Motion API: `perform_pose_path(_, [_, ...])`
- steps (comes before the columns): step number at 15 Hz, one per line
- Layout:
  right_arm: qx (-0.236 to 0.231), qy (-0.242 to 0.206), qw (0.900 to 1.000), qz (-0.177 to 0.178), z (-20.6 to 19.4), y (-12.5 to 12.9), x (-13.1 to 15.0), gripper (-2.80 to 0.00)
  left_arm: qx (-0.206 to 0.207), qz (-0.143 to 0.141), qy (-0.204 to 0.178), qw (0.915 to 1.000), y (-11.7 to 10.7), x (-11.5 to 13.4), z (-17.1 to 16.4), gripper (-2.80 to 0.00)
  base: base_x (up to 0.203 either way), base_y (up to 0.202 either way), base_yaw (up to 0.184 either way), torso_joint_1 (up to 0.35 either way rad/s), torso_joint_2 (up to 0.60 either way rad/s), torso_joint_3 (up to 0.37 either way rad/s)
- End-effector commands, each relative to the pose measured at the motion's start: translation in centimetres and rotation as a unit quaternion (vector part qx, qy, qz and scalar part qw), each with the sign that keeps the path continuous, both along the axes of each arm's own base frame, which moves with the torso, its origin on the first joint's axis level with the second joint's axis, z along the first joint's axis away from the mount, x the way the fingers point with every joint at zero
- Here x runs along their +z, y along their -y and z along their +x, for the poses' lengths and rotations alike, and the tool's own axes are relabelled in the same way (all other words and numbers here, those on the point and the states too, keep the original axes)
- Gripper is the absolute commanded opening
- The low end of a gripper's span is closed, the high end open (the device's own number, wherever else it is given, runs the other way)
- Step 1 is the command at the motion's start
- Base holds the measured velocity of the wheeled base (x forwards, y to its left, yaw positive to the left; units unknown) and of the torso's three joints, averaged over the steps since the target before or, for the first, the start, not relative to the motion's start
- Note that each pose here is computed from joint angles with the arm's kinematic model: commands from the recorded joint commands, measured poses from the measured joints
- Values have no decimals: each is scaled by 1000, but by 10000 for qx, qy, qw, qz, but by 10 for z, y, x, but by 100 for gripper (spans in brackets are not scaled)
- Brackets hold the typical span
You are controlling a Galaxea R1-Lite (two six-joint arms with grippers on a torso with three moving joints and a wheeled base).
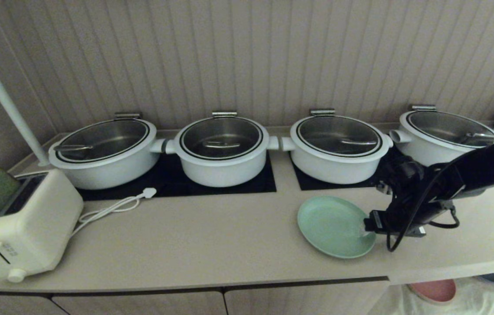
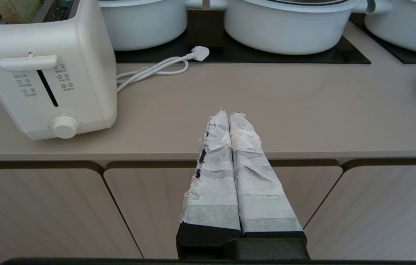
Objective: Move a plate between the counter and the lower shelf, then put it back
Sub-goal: Pick up the plate
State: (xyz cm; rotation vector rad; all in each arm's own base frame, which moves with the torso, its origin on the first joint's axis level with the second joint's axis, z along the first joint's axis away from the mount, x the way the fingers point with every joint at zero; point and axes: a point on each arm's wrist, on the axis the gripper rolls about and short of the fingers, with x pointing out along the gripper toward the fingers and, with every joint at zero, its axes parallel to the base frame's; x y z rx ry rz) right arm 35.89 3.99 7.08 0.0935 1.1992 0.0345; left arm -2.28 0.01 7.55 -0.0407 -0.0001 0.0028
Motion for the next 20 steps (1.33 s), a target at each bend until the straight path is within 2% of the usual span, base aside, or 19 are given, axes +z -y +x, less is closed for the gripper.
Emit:
perform_pose_path(1, [-2,-28,10000,0,0,0,-2,0,7,-4,3,10000,0,0,0,-280,0,0,0,0,0,0])
perform_pose_path(3, [-2,-29,10000,0,0,0,-2,0,2,-4,8,10000,0,0,0,-280,0,0,0,0,0,0])
perform_pose_path(4, [-2,-29,10000,0,0,0,-2,-280,2,-4,0,10000,0,0,0,-280,0,0,0,0,0,0])
perform_pose_path(17, [5,157,9999,-1,4,-2,-2,-280,2,-4,0,10000,0,0,0,-280,0,0,0,0,0,0])
perform_pose_path(20, [-97,144,9996,-225,3,0,-3,-280,2,-4,8,10000,0,0,0,-280,0,0,0,0,0,0])
